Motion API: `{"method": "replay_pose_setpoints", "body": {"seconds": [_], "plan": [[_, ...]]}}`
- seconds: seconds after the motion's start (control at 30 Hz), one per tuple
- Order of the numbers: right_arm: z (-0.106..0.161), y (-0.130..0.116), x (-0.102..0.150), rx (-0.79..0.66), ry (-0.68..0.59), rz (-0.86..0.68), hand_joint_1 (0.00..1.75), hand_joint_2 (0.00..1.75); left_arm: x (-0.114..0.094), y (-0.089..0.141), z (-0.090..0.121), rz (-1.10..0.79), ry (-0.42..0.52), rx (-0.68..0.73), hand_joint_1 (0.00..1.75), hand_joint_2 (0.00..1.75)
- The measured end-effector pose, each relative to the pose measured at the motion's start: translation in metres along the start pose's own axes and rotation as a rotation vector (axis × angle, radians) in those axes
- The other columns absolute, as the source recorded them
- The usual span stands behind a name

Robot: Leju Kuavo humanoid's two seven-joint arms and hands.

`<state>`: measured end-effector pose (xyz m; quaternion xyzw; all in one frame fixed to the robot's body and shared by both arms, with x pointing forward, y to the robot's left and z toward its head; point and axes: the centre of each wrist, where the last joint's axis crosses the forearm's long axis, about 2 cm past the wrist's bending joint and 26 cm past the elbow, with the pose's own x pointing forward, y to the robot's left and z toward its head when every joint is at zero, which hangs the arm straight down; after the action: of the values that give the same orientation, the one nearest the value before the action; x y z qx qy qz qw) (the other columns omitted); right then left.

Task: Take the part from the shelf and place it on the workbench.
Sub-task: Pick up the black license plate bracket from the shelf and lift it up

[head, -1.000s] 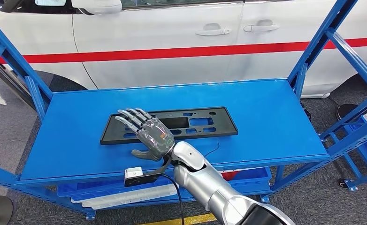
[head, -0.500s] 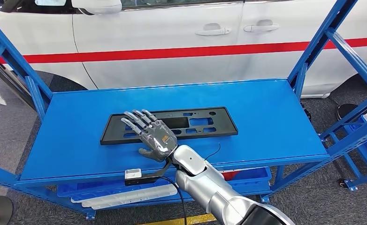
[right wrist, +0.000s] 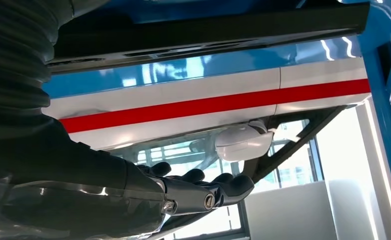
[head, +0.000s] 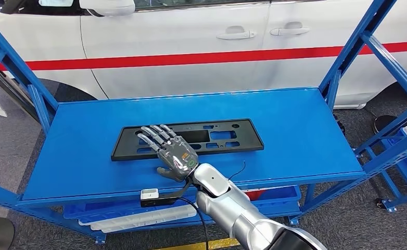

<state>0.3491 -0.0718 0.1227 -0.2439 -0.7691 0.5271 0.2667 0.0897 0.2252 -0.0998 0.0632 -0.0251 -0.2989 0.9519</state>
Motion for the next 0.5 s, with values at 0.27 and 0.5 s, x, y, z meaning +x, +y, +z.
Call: {"method": "replay_pose_setpoints", "body": {"seconds": [0.27,0.5], "plan": [[0.004,0.003,-0.003,0.025,0.039,0.047,0.0,1.75,0.0,0.0,0.0,0.0,-0.001,0.0,0.0,1.75],[0.01,0.006,-0.011,0.034,0.104,0.068,0.0,1.75,0.0,0.0,0.0,0.0,-0.006,0.0,0.0,1.75]]}}
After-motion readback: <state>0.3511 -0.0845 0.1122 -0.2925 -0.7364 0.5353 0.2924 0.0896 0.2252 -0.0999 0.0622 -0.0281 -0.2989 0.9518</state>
